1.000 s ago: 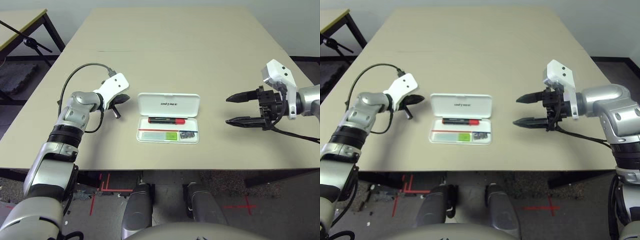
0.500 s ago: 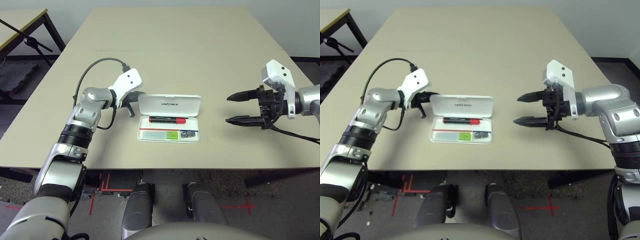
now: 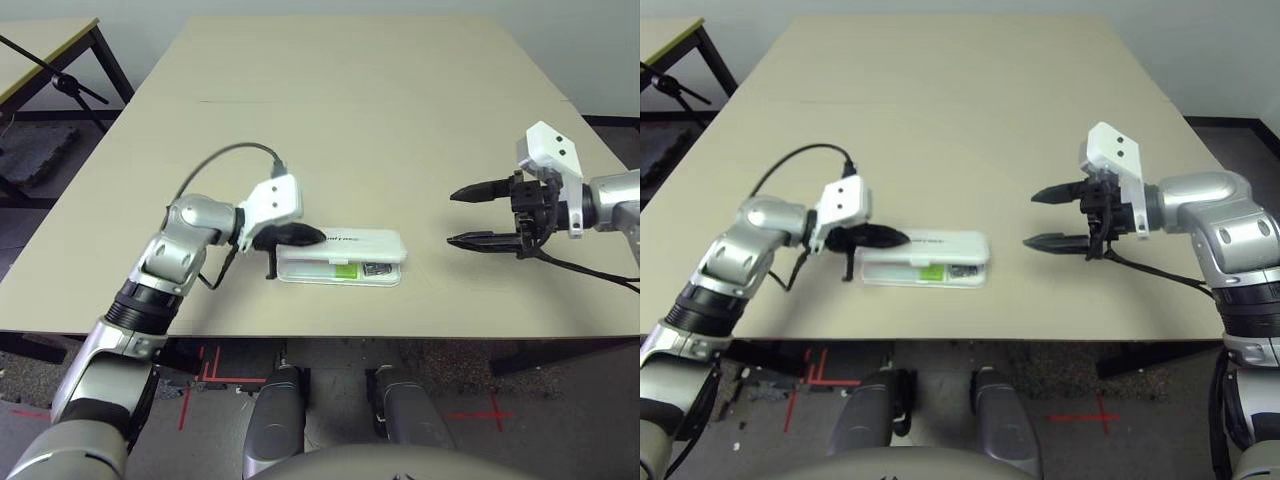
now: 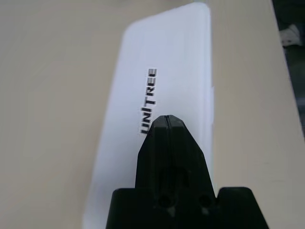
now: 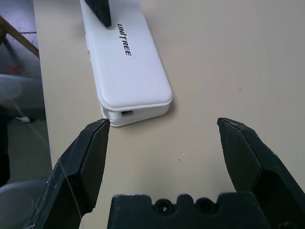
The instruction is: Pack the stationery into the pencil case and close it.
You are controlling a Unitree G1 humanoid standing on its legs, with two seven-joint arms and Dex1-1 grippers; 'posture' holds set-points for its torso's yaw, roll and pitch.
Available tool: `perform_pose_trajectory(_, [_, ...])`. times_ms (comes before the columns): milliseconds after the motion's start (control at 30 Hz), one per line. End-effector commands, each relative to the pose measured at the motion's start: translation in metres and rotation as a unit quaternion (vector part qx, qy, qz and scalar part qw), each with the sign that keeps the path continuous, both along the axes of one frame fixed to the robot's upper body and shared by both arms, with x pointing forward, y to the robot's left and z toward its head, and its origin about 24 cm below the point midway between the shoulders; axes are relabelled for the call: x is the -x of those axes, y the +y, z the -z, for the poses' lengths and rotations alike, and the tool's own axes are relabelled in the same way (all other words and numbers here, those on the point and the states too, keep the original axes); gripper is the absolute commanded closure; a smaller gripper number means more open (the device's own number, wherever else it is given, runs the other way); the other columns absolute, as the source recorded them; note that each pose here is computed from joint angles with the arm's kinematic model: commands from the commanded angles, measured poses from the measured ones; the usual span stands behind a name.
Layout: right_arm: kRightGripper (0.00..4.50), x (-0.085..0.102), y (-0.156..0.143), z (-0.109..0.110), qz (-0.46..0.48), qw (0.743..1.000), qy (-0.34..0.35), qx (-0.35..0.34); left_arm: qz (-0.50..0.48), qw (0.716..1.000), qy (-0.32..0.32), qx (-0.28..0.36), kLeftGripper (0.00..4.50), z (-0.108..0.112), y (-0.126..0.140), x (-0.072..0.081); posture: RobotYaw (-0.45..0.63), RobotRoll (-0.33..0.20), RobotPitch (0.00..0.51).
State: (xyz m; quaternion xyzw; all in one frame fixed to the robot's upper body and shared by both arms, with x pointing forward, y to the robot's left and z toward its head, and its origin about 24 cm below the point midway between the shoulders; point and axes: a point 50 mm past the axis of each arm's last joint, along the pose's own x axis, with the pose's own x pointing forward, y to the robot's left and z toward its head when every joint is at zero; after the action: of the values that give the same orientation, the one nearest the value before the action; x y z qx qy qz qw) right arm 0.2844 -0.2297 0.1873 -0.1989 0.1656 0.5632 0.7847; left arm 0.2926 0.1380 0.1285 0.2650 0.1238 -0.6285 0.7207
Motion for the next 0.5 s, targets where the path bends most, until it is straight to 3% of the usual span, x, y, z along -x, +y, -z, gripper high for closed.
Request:
perform_pose_trajectory(33, [0.0, -0.001, 0.0, 0.004, 0.002, 1.0, 0.002, 0.006, 0.009, 1.0, 0.002, -0.013, 4.48, 0.01, -0.008, 0.002, -0.03, 0.0, 0.091])
perform_pose_trajectory(500, [0.0, -0.002, 0.005, 0.008, -0.003, 1.0, 0.0, 0.011, 0.012, 0.997, -0.015, -0.08, 4.48, 0.031, -0.007, -0.002, -0.03, 0.0, 0.092])
